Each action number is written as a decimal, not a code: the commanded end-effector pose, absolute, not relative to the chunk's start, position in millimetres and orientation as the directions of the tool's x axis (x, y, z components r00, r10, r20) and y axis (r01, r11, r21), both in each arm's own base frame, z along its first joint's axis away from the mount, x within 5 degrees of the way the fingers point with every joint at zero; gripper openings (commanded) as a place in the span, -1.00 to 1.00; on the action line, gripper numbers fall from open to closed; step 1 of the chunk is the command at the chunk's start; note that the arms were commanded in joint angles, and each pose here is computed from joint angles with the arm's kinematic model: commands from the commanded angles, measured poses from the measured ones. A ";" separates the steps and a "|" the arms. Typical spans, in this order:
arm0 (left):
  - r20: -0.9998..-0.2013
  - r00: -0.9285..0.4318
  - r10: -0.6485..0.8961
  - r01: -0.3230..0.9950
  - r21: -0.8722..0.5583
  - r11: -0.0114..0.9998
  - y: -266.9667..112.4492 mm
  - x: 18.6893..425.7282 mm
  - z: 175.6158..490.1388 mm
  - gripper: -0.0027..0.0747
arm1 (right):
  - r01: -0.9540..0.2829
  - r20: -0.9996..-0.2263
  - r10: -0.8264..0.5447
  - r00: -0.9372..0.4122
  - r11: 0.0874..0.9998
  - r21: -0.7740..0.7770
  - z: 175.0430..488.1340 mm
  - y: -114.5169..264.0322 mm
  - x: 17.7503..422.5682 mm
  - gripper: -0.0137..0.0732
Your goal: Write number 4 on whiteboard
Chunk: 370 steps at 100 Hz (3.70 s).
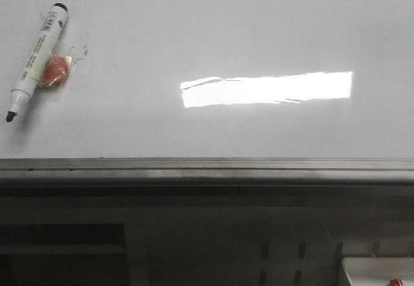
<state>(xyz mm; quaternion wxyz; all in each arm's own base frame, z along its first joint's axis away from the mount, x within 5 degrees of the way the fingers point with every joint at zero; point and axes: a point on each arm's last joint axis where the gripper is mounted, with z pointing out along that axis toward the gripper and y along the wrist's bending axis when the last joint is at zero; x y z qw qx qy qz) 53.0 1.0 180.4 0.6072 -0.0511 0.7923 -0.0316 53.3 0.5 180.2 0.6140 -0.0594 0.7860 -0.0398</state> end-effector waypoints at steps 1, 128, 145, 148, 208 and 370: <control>-0.963 -0.234 -0.136 -0.040 -0.130 0.991 0.7 53.1 173.1 -0.98 | -0.037 -0.963 -0.134 -0.235 0.991 -0.129 174.2 0.3 53.4 -0.81; -0.976 -0.207 -0.070 -0.041 -0.062 0.997 2.4 53.6 175.6 -0.98 | -0.022 -0.984 -0.133 -0.122 0.991 -0.132 184.5 0.3 55.3 -0.81; -0.997 -0.056 0.055 -0.028 0.056 0.998 2.8 55.5 189.7 -0.98 | -0.013 -0.989 -0.140 -0.054 0.990 -0.139 190.7 0.2 55.8 -0.81; -0.999 -0.004 0.052 -0.020 0.052 0.998 1.8 55.7 194.4 -0.98 | -0.012 -0.989 -0.140 -0.046 0.990 -0.139 191.5 0.3 55.9 -0.81; -0.873 0.487 0.032 0.055 0.068 0.996 -7.5 44.1 238.7 -0.98 | 0.001 -0.991 -0.115 0.065 0.993 -0.115 202.2 0.4 55.7 -0.81; -0.979 -0.205 0.007 0.544 -0.108 0.832 -94.5 140.1 262.3 0.21 | -0.028 -0.958 0.013 -0.286 0.999 0.022 256.7 3.1 106.6 -0.81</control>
